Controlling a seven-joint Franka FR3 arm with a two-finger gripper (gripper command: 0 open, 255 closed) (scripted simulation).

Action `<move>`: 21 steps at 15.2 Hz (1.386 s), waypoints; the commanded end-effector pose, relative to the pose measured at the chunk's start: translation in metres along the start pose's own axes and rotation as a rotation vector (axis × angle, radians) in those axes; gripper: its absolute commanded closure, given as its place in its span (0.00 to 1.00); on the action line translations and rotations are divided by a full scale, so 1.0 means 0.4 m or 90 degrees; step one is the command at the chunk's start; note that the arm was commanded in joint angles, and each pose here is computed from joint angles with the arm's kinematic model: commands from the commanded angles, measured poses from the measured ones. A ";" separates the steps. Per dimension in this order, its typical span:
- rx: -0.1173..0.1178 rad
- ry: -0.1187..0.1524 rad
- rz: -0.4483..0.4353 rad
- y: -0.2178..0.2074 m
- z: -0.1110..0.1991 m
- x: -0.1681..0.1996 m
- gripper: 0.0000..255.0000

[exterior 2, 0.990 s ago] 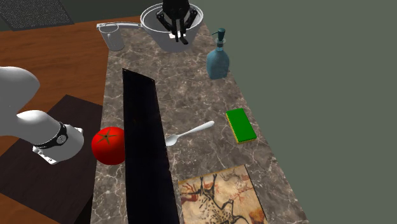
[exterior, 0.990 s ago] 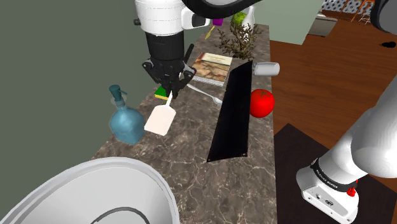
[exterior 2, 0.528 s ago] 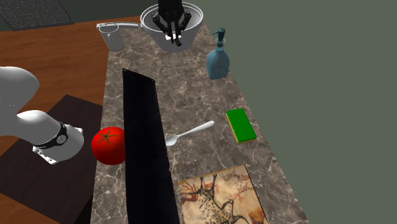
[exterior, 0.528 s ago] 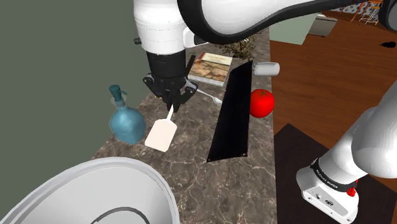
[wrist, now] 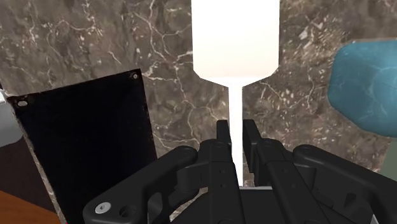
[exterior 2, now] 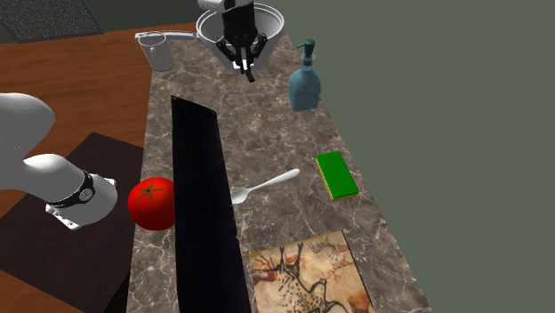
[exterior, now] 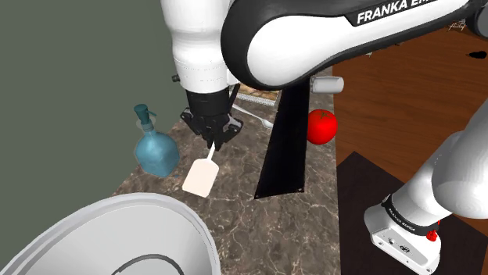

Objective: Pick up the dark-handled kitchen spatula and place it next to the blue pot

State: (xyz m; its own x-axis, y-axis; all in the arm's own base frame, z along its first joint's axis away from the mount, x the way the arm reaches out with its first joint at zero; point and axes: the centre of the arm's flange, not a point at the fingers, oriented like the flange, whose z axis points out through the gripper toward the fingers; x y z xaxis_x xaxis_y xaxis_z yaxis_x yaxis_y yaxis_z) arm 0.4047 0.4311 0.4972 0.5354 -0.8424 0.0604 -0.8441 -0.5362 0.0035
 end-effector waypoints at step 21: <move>0.000 0.000 0.000 -0.003 0.292 -0.017 1.00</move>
State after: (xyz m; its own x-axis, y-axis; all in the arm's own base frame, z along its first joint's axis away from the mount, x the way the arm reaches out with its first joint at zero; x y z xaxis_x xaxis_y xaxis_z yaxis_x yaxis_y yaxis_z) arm 0.4057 0.4311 0.3860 0.5353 -0.8425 0.0603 -0.8441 -0.5361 0.0035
